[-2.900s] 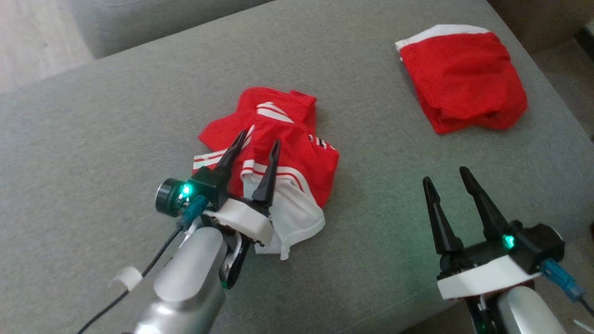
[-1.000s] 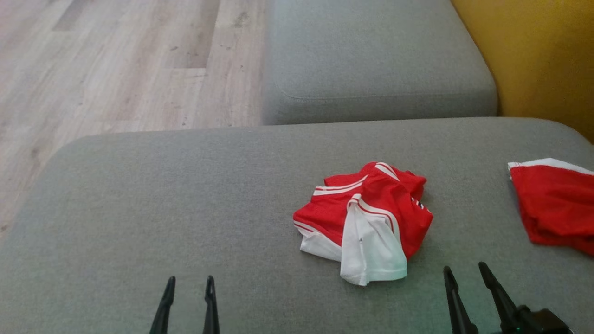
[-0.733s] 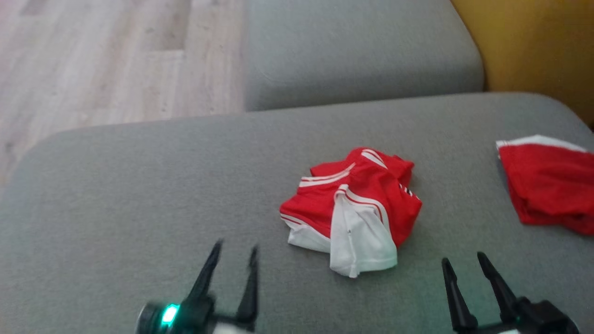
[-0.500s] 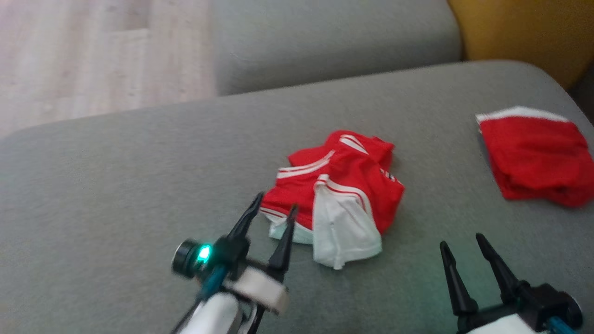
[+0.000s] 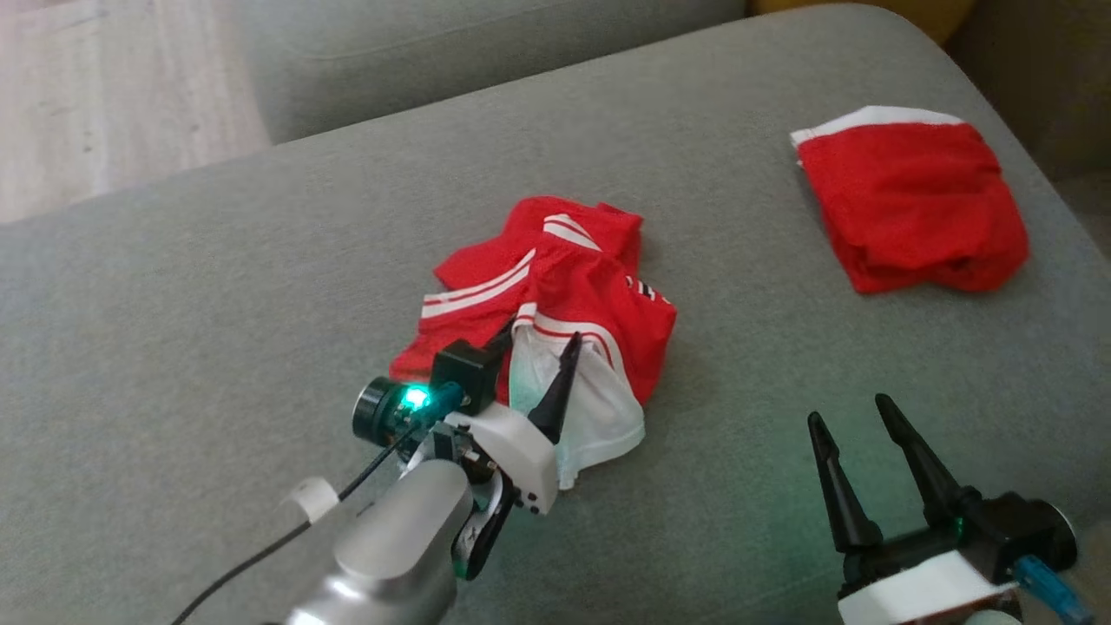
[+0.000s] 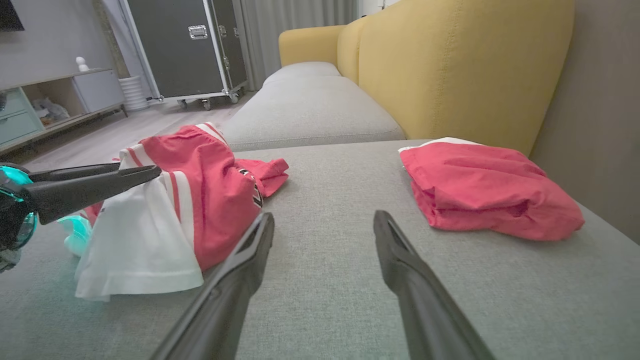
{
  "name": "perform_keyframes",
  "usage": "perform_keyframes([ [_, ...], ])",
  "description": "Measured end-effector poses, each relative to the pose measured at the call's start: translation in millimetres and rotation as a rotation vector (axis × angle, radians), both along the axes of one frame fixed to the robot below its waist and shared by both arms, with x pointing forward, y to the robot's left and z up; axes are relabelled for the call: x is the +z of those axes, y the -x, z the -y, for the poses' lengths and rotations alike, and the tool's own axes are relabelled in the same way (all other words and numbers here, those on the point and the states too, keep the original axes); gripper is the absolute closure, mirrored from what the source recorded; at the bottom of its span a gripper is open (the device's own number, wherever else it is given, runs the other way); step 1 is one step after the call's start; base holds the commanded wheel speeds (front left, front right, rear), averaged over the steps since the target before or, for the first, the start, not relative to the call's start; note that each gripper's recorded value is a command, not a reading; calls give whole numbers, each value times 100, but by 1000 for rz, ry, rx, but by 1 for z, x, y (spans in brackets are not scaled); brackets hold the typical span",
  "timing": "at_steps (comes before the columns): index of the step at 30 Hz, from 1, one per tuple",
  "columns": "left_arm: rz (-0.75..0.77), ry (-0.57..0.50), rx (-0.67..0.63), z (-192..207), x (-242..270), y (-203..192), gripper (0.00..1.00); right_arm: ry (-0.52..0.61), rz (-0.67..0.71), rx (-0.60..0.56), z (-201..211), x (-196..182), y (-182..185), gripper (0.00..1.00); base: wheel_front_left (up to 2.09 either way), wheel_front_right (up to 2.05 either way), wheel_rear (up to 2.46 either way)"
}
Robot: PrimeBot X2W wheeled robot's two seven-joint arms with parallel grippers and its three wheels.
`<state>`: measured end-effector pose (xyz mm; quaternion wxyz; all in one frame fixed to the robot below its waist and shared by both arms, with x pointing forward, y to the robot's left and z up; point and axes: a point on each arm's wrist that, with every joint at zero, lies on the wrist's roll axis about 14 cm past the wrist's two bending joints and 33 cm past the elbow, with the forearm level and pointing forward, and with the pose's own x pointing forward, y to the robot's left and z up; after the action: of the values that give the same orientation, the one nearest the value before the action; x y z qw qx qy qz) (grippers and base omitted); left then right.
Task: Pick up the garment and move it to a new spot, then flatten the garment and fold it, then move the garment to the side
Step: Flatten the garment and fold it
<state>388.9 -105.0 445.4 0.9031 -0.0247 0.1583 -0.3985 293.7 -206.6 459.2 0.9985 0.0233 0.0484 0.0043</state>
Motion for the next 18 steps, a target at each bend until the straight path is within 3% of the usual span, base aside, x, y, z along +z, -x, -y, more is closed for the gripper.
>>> perform_keyframes([
  [1,-1,2,-15,5,0,1,0,1,0,-7,2,0,1,0,0,0,0],
  [2,13,9,-30,9,3,1,29,2,2,-14,4,1,1,0,0,0,0],
  [3,29,18,-43,14,7,1,29,3,5,-20,5,2,1,0,0,0,0],
  [4,44,24,-55,18,10,0,74,3,8,-25,6,3,2,0,0,0,0],
  [5,60,29,-70,23,14,1,100,2,10,-31,7,3,3,0,0,0,0],
  [12,119,85,-164,50,43,9,100,-10,29,-67,12,8,12,0,0,0,0],
  [18,307,278,-237,84,154,-3,100,-19,62,-88,14,15,21,0,0,0,0],
])
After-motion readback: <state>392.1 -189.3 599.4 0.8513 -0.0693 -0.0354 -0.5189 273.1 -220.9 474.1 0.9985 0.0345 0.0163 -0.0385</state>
